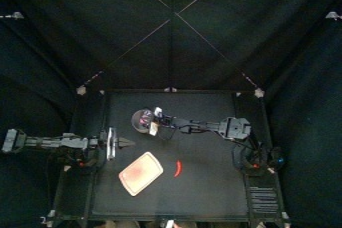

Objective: Pick the pink ball then place it in the grey bowl
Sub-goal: Drop pink ball in the grey bowl and return to neutral

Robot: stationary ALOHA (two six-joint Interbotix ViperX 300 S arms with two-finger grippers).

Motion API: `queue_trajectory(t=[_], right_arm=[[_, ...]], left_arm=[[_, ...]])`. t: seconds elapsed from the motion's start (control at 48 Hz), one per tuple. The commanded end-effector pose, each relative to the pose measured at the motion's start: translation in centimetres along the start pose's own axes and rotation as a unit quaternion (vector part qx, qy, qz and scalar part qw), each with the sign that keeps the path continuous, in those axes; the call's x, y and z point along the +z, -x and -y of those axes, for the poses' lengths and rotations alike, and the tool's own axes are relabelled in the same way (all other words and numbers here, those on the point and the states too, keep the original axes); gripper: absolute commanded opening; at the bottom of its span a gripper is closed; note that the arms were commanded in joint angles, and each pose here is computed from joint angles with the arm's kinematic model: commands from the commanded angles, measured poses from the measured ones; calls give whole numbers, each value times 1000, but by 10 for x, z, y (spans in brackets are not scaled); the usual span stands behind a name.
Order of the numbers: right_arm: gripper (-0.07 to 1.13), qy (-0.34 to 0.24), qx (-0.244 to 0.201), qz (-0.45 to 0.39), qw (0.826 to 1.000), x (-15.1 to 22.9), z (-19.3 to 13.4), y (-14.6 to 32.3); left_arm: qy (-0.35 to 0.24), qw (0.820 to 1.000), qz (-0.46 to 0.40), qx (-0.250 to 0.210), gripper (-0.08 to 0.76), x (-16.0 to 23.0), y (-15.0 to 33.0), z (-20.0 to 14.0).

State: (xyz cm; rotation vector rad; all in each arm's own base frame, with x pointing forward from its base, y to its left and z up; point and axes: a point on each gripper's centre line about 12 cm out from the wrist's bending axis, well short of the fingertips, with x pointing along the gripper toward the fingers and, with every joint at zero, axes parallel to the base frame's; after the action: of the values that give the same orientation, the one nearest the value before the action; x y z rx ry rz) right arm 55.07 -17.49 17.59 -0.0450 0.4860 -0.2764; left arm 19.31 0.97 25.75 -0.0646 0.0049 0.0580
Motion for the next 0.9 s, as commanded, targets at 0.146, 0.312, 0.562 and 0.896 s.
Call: queue_trajectory(t=[0.146, 0.312, 0.562, 0.896], right_arm=[[920, -9, -9, 5, 1000, 26, 10, 4], [934, -13, -11, 12, 1000, 29, 12, 7], [934, -12, -7, 64, 998, 42, 9, 49], [934, -70, 4, 141, 988, -7, -11, 156]], left_arm=[[2, 1000, 9, 0, 19, 5, -1, 0], [2, 1000, 9, 0, 19, 5, -1, 0], [7, 1000, 3, 2, 19, 0, 0, 0], [16, 1000, -5, 4, 17, -6, 1, -1]])
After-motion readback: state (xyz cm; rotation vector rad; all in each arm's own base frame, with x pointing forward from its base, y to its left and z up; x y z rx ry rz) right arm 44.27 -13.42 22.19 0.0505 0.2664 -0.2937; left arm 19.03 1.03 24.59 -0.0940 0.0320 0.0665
